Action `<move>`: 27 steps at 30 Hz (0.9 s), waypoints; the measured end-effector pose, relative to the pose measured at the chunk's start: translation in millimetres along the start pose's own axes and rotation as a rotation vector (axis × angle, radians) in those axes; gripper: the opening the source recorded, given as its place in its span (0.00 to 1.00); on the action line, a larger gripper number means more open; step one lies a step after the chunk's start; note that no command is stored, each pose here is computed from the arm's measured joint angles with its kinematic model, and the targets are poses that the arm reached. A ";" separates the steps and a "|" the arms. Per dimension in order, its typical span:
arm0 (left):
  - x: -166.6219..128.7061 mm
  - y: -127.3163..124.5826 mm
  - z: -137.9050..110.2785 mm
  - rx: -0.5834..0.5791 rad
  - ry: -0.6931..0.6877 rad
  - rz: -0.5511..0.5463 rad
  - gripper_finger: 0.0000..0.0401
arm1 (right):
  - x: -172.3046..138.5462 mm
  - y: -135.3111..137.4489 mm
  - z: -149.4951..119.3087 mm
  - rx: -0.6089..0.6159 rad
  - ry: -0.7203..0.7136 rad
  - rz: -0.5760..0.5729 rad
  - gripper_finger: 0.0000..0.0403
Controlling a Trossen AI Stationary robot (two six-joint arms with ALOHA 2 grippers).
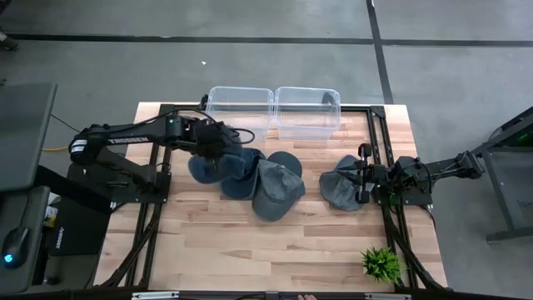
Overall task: Pick and place caps into container
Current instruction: Put the left blue cap into the left transparent container
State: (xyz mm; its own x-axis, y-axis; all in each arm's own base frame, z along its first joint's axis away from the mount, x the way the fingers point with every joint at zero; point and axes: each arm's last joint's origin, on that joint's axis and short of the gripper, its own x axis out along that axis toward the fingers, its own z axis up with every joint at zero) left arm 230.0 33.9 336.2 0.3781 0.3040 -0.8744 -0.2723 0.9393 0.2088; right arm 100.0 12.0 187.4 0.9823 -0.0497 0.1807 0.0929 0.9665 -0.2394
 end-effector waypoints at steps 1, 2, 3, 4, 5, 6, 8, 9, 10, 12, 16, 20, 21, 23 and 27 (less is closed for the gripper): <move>-2.2 -0.2 1.2 0.027 -0.011 0.020 0.00 | 0.0 0.0 -0.1 0.000 0.000 0.000 0.08; -4.8 -0.3 2.5 0.038 -0.022 0.036 0.00 | 0.0 0.0 0.0 0.000 0.000 0.000 0.08; -7.2 0.4 4.0 0.038 -0.033 0.049 0.00 | 0.0 0.0 -0.1 0.000 0.000 0.000 0.08; -9.7 1.5 5.6 0.033 -0.045 0.056 0.00 | 0.0 0.0 -0.1 0.000 0.000 0.000 0.08; -11.9 2.1 7.2 0.030 -0.058 0.056 0.00 | 0.0 0.0 -0.1 0.000 0.000 0.000 0.08; -13.6 2.7 8.7 0.035 -0.070 0.062 0.00 | 0.0 0.0 0.0 0.000 0.000 0.000 0.08; -15.3 4.0 11.8 0.067 -0.098 0.101 0.00 | 0.0 0.0 -0.1 0.000 0.000 0.000 0.08; -16.3 4.8 13.6 0.084 -0.113 0.120 0.00 | 0.0 0.0 0.0 0.000 0.000 0.000 0.08; -17.6 5.4 15.1 0.100 -0.125 0.136 0.00 | 0.0 0.0 -0.1 0.000 0.000 0.000 0.08; -20.2 6.7 16.5 0.122 -0.133 0.161 0.00 | 0.0 0.0 0.0 0.000 0.000 0.000 0.08; -22.9 8.2 20.1 0.183 -0.158 0.204 0.00 | 0.0 0.0 0.0 0.000 0.000 0.000 0.08; -24.6 8.9 27.5 0.242 -0.221 0.235 0.00 | 0.0 0.0 -0.1 0.000 0.000 0.000 0.08; -25.0 8.9 28.9 0.250 -0.235 0.238 0.00 | 0.0 0.0 0.0 0.000 0.000 0.000 0.08; -25.5 8.8 30.8 0.258 -0.253 0.237 0.00 | 0.0 0.0 0.0 0.000 0.000 0.000 0.08; -25.9 8.5 32.1 0.258 -0.268 0.230 0.00 | 0.0 0.0 -0.1 0.000 0.000 0.000 0.08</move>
State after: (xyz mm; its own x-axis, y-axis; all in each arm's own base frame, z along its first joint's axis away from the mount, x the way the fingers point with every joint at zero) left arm 246.3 39.1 374.7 0.5586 0.5089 -0.6549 -0.1596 0.8408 0.5172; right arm 100.0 12.0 187.3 0.9823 -0.0494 0.1807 0.0927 0.9665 -0.2394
